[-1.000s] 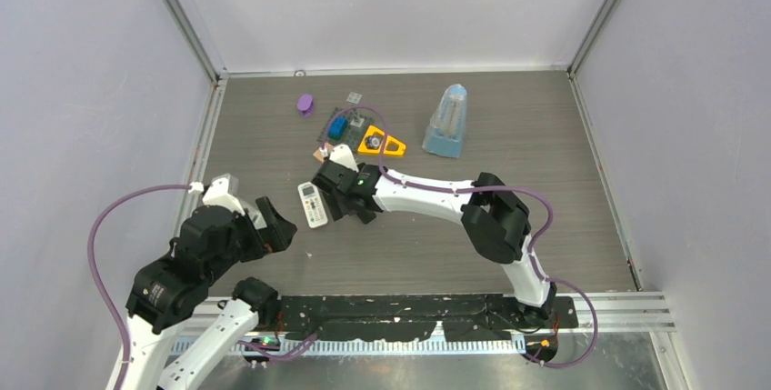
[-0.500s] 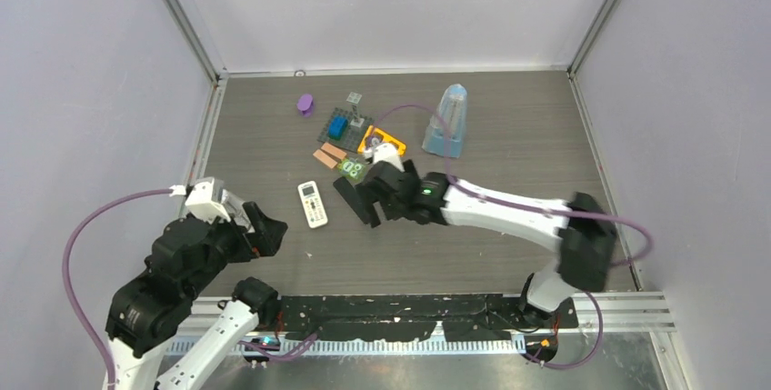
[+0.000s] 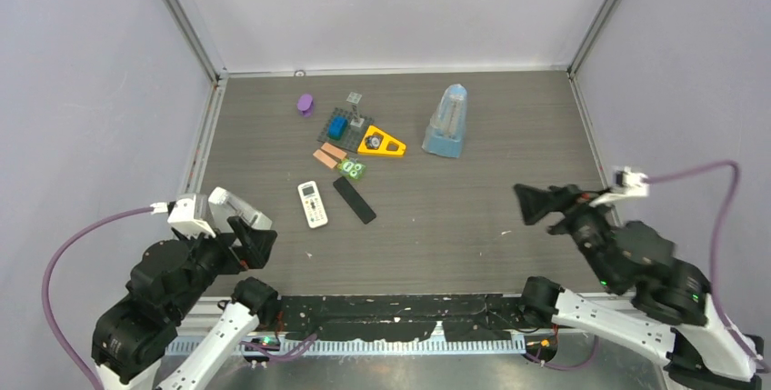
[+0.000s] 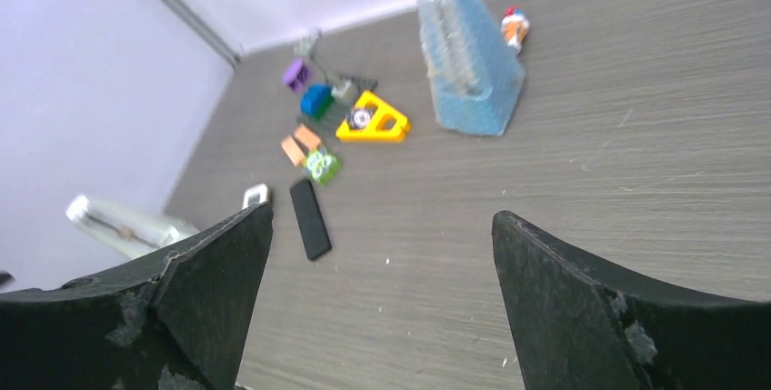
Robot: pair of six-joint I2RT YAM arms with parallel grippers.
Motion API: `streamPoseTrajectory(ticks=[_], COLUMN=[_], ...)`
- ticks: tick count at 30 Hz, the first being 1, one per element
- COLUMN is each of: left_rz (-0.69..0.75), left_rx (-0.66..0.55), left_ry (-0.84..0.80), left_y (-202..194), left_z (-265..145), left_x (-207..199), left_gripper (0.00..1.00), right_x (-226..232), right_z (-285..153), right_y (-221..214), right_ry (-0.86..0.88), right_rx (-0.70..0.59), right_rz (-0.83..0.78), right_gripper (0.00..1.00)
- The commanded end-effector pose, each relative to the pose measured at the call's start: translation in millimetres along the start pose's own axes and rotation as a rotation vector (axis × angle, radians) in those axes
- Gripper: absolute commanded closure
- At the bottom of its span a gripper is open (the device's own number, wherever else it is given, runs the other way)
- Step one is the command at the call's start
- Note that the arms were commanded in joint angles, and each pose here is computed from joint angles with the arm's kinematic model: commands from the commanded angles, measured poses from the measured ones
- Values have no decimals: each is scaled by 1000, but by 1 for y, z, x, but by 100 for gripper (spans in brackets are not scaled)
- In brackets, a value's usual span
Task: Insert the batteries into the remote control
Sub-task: Reset both arms
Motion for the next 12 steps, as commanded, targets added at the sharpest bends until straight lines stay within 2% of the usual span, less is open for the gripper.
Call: streamPoseTrajectory(ticks=[1,5,12], left_rz=[7,-10,-29], left_rx=[-30,-49,-33], left_ry=[14,25,70], left_y=[2,3,2], left_z=[-9,-15,-19], left_x=[5,7,13], left_gripper=[1,0,0], right_x=[-45,-67,-75], right_z=[-30,-57,-69], right_y=[23,44,54], right_ry=[-77,-49,-37], right_rx=[-122,-200,-226], right_rz=[86,186,218], right_gripper=[5,5,5])
Point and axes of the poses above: each gripper's point midway between its finger pads, its own z axis out along the fingers, its own x axis along the line the jaws close on, y = z × x, the point moved 4 cm from there along -z, back along the fingers, and after that the axes turned 13 degrees about z, right-handed, at the moved point
